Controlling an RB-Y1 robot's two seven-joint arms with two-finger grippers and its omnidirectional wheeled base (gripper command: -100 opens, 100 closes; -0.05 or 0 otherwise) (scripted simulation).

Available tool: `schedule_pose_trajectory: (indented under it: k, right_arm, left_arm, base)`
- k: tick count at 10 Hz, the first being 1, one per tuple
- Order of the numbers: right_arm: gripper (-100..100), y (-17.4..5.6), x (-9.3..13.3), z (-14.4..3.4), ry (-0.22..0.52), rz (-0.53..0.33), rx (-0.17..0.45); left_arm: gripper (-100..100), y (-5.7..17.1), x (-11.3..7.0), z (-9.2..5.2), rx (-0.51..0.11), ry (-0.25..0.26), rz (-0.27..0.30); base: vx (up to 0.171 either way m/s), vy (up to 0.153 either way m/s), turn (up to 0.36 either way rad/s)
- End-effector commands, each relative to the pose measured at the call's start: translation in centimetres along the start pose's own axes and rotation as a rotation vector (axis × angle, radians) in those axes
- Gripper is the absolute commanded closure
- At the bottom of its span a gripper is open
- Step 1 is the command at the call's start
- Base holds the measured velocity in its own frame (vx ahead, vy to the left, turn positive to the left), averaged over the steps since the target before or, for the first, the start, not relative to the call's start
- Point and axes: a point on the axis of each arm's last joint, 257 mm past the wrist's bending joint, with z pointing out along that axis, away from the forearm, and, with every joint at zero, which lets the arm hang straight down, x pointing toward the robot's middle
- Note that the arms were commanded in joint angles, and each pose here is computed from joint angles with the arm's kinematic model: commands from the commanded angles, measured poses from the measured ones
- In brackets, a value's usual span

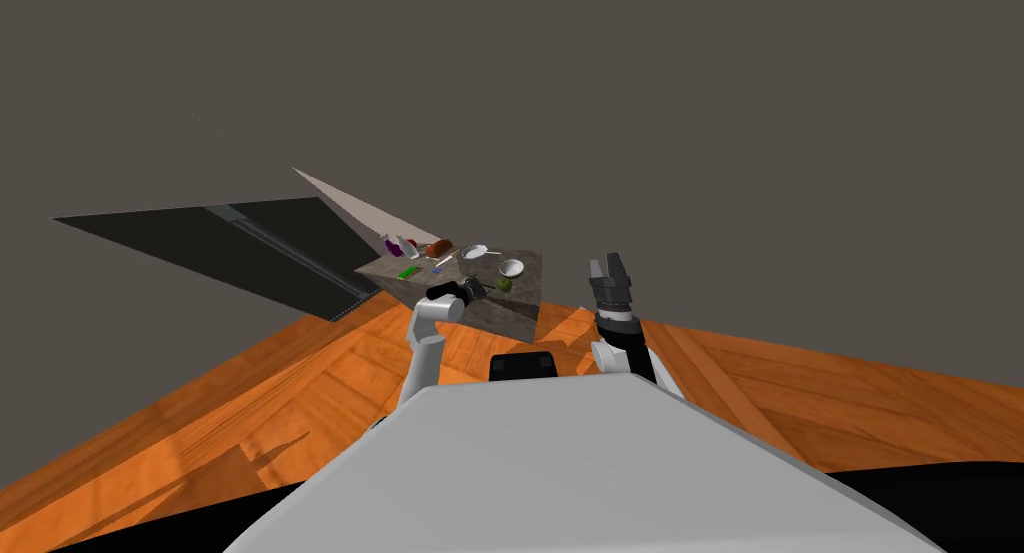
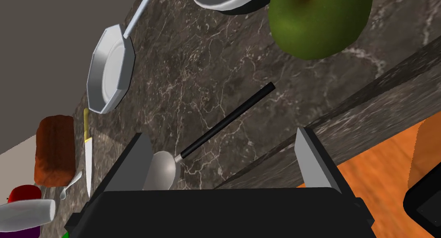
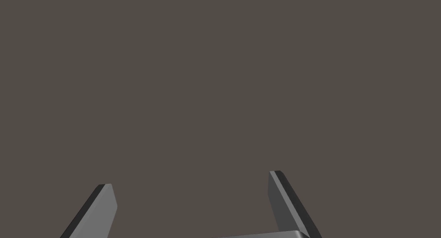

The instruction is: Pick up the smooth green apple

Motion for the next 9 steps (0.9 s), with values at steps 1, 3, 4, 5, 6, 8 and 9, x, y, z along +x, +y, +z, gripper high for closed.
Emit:
schedule_pose_trajectory:
  k: [1, 3, 4, 5, 6, 8, 9]
  right_arm:
    - [0, 0.0, 0.0, 0.0, 0.0, 0.0, 0.0]
    - [0, 0.0, 0.0, 0.0, 0.0, 0.0, 0.0]
    - [0, 0.0, 0.0, 0.0, 0.0, 0.0, 0.0]
    - [0, 0.0, 0.0, 0.0, 0.0, 0.0, 0.0]
    - [0, 0.0, 0.0, 0.0, 0.0, 0.0, 0.0]
    - [0, 0.0, 0.0, 0.0, 0.0, 0.0, 0.0]
    - [0, 0.0, 0.0, 0.0, 0.0, 0.0, 0.0]
  left_arm:
    - [-100, 0.5, -0.3, 0.1, -0.024, -0.017, -0.004]
    - [-100, 1.8, -0.4, 0.4, -0.079, -0.045, -0.022]
    - [-100, 2.3, 0.1, 0.7, -0.106, -0.054, -0.039]
    - [-100, 2.9, -0.5, 0.6, -0.13, -0.075, -0.038]
    - [-100, 3.0, -0.6, 0.6, -0.135, -0.08, -0.038]
    - [-100, 4.2, -0.7, 0.6, -0.185, -0.112, -0.052]
    - [-100, 4.7, -0.4, 0.8, -0.209, -0.126, -0.065]
  base:
    - [0.012, 0.025, 0.005]
    - [0.032, 0.039, -0.091]
    - [0.038, 0.047, -0.125]
    - [0.029, 0.042, -0.058]
    - [0.011, 0.02, 0.013]
    - [0.024, 0.031, -0.092]
    - [0.039, 0.036, -0.102]
